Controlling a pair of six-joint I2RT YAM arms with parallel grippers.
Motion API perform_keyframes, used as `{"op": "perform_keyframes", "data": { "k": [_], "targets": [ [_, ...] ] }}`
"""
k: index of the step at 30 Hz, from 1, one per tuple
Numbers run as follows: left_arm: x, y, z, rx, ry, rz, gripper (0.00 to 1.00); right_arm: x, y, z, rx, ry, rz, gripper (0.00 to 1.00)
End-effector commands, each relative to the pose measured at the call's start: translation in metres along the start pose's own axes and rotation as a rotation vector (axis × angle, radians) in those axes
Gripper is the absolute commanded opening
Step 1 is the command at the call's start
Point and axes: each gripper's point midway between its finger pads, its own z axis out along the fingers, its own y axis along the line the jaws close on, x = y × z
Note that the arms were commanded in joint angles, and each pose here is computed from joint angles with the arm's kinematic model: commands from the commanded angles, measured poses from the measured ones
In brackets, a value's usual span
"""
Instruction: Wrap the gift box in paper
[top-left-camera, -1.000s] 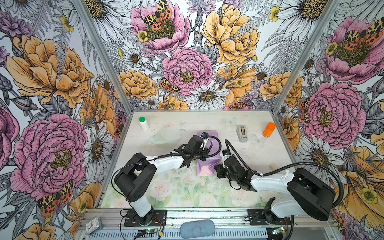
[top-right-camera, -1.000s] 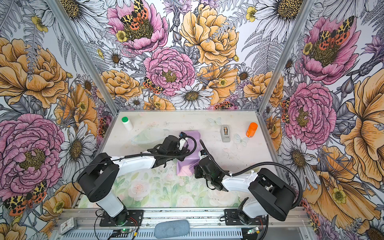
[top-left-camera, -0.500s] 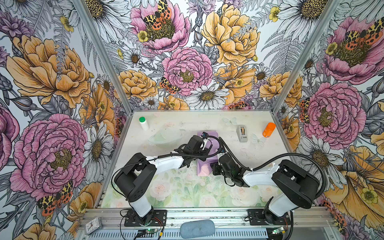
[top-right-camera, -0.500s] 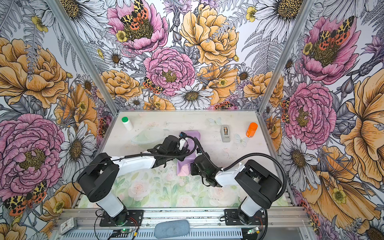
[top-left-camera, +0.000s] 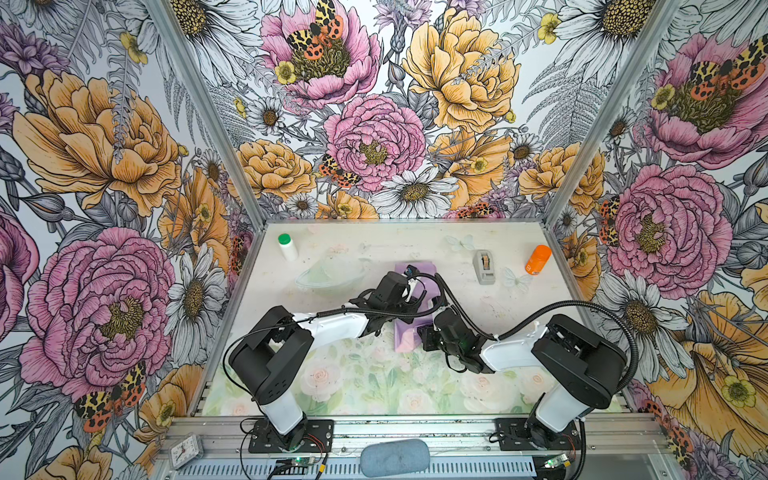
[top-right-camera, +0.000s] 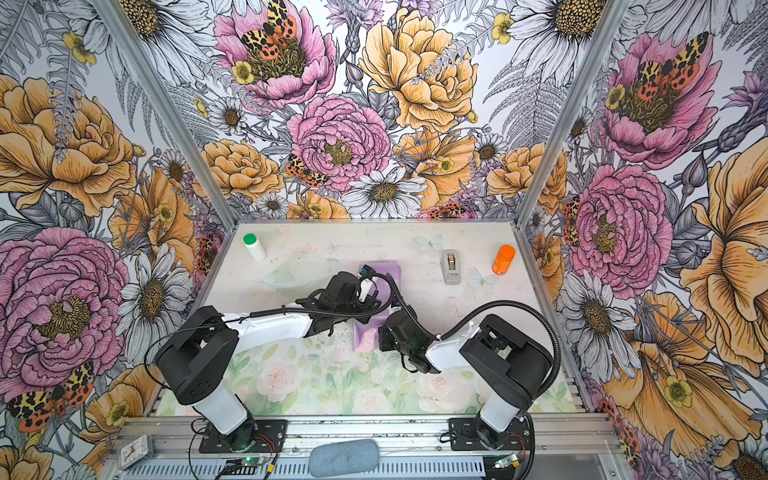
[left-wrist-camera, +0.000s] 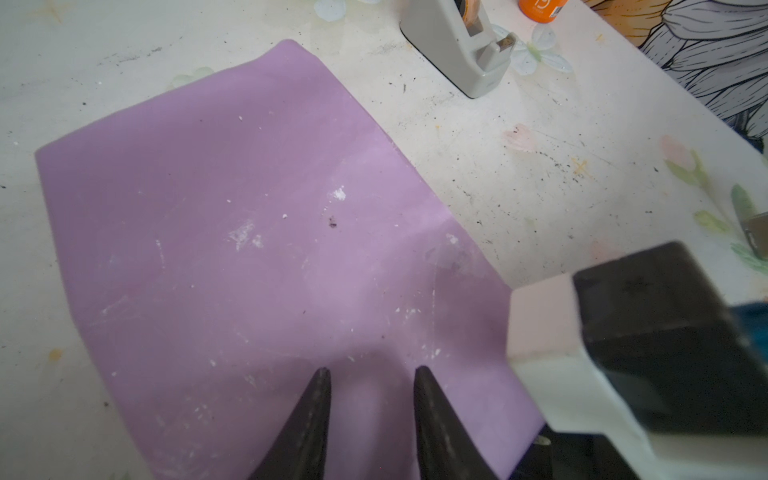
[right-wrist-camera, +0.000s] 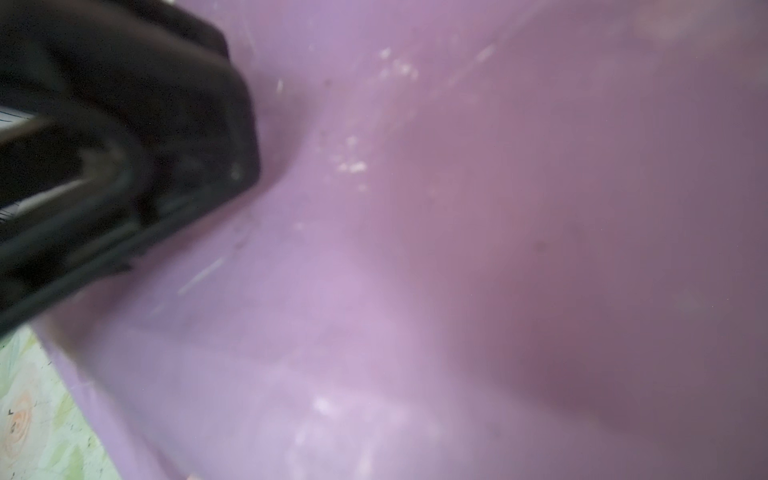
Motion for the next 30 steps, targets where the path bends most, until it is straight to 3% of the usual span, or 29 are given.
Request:
{"op": "perform_keyframes", "data": {
  "k": [1, 8, 15, 20, 25, 28, 30],
  "targets": [
    [0.019, -0.005, 0.004, 0.027, 0.06, -0.007, 0.35, 0.031, -0.014, -0.008, 0.028, 0.077, -0.007, 0.23],
    [0.021, -0.006, 0.004, 0.03, 0.058, -0.019, 0.35, 0.05, -0.02, -0.025, 0.014, 0.134, -0.009, 0.27],
    [0.005, -0.014, -0.005, 0.06, 0.014, -0.012, 0.38, 0.012, -0.008, -0.064, -0.015, 0.028, -0.033, 0.35],
    [-0.026, -0.026, -0.03, 0.071, -0.092, 0.064, 0.58, -0.034, -0.027, -0.102, -0.018, -0.08, 0.045, 0.41],
    [-0.043, -0.037, -0.056, 0.049, -0.175, 0.239, 0.71, -0.058, -0.042, -0.118, -0.052, -0.087, 0.124, 0.46],
    [-0.044, -0.024, -0.069, -0.009, -0.184, 0.223, 0.73, -0.063, -0.044, -0.112, -0.048, -0.037, 0.125, 0.48],
    [-0.041, -0.01, -0.076, -0.06, -0.174, 0.15, 0.73, -0.066, -0.043, -0.105, -0.045, 0.001, 0.108, 0.49]
  ]
}}
